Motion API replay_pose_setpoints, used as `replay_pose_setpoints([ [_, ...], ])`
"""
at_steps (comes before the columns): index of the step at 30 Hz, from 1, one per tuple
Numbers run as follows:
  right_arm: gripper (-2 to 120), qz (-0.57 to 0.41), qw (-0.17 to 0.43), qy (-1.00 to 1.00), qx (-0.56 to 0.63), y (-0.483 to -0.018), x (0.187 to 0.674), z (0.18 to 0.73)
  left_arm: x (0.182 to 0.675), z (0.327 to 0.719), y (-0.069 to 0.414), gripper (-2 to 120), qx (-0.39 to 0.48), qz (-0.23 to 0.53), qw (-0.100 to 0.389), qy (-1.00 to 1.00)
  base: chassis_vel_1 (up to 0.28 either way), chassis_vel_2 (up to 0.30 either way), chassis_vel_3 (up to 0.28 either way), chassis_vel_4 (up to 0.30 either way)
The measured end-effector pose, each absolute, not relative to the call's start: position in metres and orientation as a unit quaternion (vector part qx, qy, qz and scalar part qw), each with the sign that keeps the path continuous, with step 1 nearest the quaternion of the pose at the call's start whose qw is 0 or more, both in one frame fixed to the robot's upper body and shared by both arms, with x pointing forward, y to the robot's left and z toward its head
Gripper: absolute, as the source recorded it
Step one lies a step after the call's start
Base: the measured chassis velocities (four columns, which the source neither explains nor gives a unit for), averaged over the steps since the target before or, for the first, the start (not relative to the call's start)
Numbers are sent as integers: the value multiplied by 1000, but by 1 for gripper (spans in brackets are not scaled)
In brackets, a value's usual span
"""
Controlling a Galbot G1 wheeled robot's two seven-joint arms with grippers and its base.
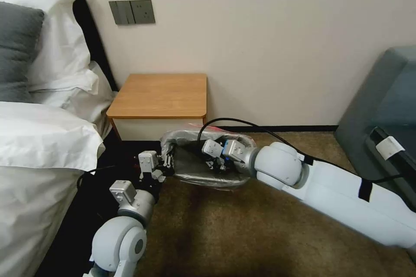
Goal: Pick up the garbage bag from the table and place it over the trash can.
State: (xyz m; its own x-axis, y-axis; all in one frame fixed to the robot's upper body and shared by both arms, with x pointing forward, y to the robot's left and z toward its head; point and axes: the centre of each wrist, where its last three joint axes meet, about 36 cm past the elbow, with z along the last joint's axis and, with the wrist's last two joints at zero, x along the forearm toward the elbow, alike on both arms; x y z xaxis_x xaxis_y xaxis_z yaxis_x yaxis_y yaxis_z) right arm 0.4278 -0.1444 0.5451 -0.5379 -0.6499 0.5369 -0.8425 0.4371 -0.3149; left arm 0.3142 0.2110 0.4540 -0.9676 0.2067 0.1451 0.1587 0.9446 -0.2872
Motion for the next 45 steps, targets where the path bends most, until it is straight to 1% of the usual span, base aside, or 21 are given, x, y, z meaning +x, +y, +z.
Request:
replay_pose_setpoints([
  [1, 0, 273, 169, -834, 448, -147, 425, 548, 314, 454, 212, 7, -91, 138, 89, -982, 0, 0, 0, 0],
  [2, 0, 233, 163, -853, 439, -157, 414, 559, 315, 453, 212, 7, -85, 140, 94, -982, 0, 0, 0, 0],
  [3, 0, 233, 163, -853, 439, -157, 414, 559, 315, 453, 212, 7, -85, 140, 94, -982, 0, 0, 0, 0],
  [6, 0, 164, 150, -878, 424, -178, 386, 577, 316, 450, 215, 7, -75, 142, 103, -982, 0, 0, 0, 0],
  [11, 0, 122, 120, -911, 376, -197, 353, 581, 314, 449, 219, 7, -59, 153, 133, -977, 0, 0, 0, 0],
  [13, 7, 110, 95, -931, 335, -198, 343, 574, 314, 448, 219, 7, -52, 157, 144, -976, 0, 0, 0, 0],
  [14, 14, 99, 67, -950, 290, -196, 336, 565, 313, 447, 220, 7, -43, 157, 156, -974, 0, 0, 0, 0],
  [15, 14, 99, 67, -950, 290, -196, 336, 565, 313, 447, 220, 7, -43, 157, 156, -974, 0, 0, 0, 0],
  [18, 28, 77, 11, -974, 213, -194, 323, 539, 311, 441, 223, 7, -25, 162, 176, -971, 0, 0, 0, 0],
  [20, 32, 74, -1, -979, 192, -195, 318, 529, 310, 439, 226, 7, -21, 160, 180, -970, 0, 0, 0, 0],
  [22, 38, 67, -16, -984, 166, -196, 309, 513, 309, 437, 229, 7, -16, 159, 184, -970, 0, 0, 0, 0],
  [23, 45, 67, -30, -988, 134, -198, 300, 497, 308, 434, 232, 7, -11, 156, 189, -969, 0, 0, 0, 0],
  [24, 45, 67, -30, -988, 134, -198, 300, 497, 308, 434, 232, 7, -11, 156, 189, -969, 0, 0, 0, 0],
  [28, 65, 66, -29, -993, 90, -200, 270, 466, 304, 425, 241, 7, -11, 152, 198, -968, 0, 0, 0, 0],
  [29, 65, 66, -29, -993, 90, -200, 270, 466, 304, 425, 241, 7, -11, 152, 198, -968, 0, 0, 0, 0],
  [32, 79, 61, -19, -996, 66, -199, 245, 447, 302, 420, 245, 7, -10, 151, 203, -967, 0, 0, 0, 0],
  [33, 79, 61, -19, -996, 66, -199, 245, 447, 302, 420, 245, 7, -10, 151, 203, -967, 0, 0, 0, 0],
  [35, 89, 57, -18, -997, 53, -198, 235, 438, 300, 414, 245, 7, -10, 149, 210, -966, 0, 0, 0, 0],
  [36, 89, 57, -18, -997, 53, -198, 235, 438, 300, 414, 245, 7, -10, 149, 210, -966, 0, 0, 0, 0],
  [38, 97, 50, -15, -998, 47, -196, 230, 435, 297, 409, 241, 7, -13, 147, 219, -965, 0, 0, 0, 0],
  [45, 100, 47, -20, -998, 47, -192, 231, 434, 294, 394, 225, 7, -13, 143, 236, -961, 0, 0, 0, 0],
])
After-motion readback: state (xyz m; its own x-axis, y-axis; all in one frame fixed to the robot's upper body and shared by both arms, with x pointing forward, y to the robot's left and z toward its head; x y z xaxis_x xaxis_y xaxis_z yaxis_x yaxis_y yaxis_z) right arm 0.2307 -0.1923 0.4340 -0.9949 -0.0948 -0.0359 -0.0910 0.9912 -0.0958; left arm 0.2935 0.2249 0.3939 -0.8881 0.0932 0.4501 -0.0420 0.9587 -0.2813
